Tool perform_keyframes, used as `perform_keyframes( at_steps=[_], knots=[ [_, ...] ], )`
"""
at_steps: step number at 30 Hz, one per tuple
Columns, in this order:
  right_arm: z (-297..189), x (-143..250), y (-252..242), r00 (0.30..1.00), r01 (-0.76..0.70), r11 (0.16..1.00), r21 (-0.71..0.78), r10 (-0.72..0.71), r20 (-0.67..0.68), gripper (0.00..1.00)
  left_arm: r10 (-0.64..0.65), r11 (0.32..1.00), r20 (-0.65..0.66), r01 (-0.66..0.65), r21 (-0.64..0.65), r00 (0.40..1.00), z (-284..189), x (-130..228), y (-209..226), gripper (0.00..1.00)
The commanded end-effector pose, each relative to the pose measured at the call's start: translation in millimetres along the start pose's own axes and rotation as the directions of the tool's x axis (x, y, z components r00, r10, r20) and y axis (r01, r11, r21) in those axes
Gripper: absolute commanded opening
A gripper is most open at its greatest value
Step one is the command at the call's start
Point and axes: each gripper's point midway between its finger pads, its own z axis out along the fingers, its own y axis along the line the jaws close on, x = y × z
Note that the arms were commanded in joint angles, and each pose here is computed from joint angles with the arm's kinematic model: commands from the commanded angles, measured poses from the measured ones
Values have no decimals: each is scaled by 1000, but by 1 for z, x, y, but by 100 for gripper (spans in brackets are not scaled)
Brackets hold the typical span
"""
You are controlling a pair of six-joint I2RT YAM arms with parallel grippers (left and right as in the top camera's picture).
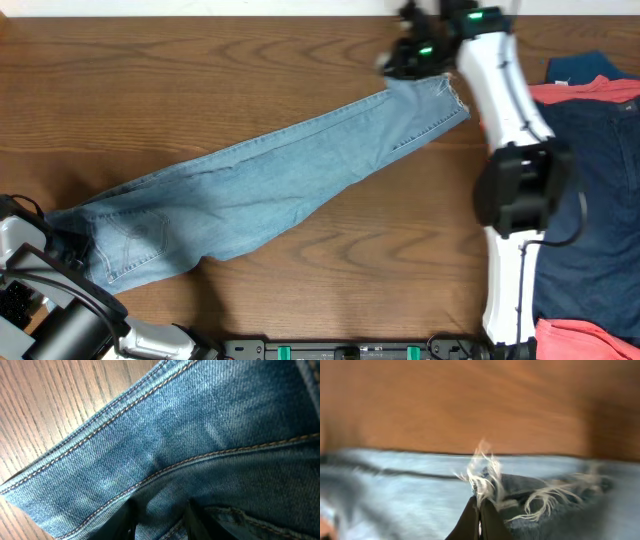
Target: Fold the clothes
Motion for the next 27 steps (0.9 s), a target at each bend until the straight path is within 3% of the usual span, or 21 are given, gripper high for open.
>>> perform_keyframes(
  at_steps=[1, 5, 6, 7, 8, 9, 16, 17, 21, 27],
  knots=[
    [30, 18, 98, 985, 158, 973, -170, -167, -41, 1, -5, 1000, -23, 5, 10, 1000, 6, 4, -3, 34],
    [60, 47, 179, 939, 312, 911, -271, -339, -56, 1, -4, 1000, -23, 4, 9, 1000, 6, 4, -3, 37],
    [68, 57, 197, 916, 366, 886, -284, -396, -55, 12, -4, 1000, -23, 4, 9, 1000, 6, 4, -3, 37],
    [74, 63, 209, 898, 406, 873, -270, -435, -58, 34, -4, 1000, -23, 4, 9, 1000, 6, 4, -3, 37],
    [79, 66, 213, 887, 435, 872, -225, -458, -62, 44, -4, 1000, -23, 4, 10, 1000, 6, 4, -3, 38],
    [83, 66, 213, 881, 453, 875, -173, -469, -66, 48, -3, 1000, -23, 3, 10, 1000, 6, 4, -3, 38],
    [63, 24, 166, 912, 410, 905, 114, -410, -25, 50, -2, 1000, -21, 2, 10, 1000, 6, 4, -3, 38],
    [58, 17, 153, 919, 393, 908, 143, -394, -19, 54, -2, 1000, -20, 3, 12, 1000, 6, 3, -4, 38],
    [47, 2, 99, 942, 333, 923, 192, -336, -15, 54, -3, 1000, -18, 3, 16, 1000, 6, 3, -4, 38],
    [64, 11, 60, 902, 432, 894, 121, -427, -71, 57, -3, 1000, -18, 3, 16, 1000, 6, 3, -4, 38]
  ],
)
